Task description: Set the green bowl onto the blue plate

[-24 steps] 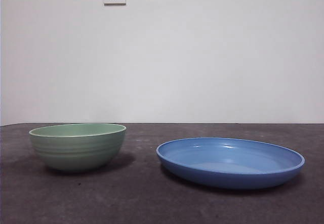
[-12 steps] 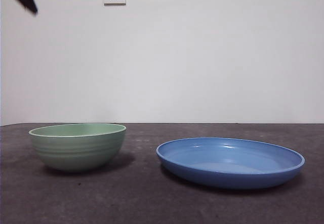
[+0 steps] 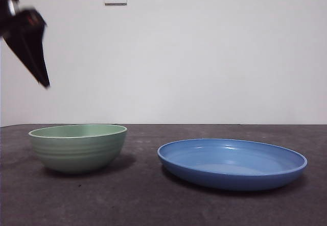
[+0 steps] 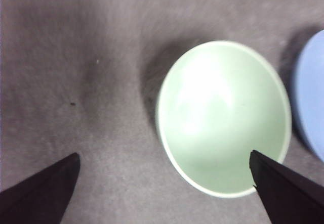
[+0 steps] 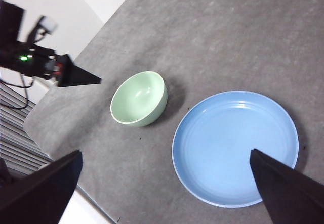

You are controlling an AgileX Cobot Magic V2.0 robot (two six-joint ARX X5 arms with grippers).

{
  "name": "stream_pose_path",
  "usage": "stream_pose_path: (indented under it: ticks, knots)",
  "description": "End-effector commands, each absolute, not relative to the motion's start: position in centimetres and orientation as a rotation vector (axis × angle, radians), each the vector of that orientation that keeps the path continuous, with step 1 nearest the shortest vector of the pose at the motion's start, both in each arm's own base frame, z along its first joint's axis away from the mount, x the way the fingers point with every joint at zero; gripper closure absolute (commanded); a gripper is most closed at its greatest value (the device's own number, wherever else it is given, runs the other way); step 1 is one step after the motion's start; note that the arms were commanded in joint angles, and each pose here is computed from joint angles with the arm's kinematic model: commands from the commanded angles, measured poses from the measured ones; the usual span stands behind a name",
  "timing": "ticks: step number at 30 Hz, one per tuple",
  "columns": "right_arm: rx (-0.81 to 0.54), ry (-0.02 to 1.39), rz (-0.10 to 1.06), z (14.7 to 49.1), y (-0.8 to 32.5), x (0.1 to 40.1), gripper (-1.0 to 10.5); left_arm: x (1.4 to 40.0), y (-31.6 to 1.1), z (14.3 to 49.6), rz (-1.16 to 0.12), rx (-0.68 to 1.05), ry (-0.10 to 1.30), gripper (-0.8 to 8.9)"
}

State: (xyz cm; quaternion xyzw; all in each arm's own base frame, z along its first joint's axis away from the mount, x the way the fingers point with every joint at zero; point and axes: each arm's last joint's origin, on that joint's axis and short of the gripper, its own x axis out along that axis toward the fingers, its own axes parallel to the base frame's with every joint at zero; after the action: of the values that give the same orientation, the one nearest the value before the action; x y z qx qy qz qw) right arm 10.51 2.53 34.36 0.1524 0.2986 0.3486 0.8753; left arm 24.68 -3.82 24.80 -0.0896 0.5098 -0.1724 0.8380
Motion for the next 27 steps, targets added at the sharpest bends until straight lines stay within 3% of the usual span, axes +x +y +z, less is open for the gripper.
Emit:
stream_pose_path:
  ticks: [1, 14, 23, 27]
  knots:
    - [0.309, 0.613, 0.735, 34.8, 2.6, 10.5, 3.2, 26.2, -4.3, 23.5, -0.360, -0.195, 1.121, 2.25]
    - [0.321, 0.649, 0.729, 34.5, 2.5, 10.3, 3.2, 29.3, -7.4, 18.0, -0.341, -0.090, 1.275, 2.33]
    - [0.323, 0.655, 0.729, 34.5, 2.5, 10.2, 3.2, 29.5, -7.7, 17.8, -0.347, -0.081, 1.264, 3.77]
    - [0.323, 0.655, 0.729, 34.5, 2.5, 10.2, 3.2, 29.6, -7.7, 17.8, -0.349, -0.082, 1.255, 4.92]
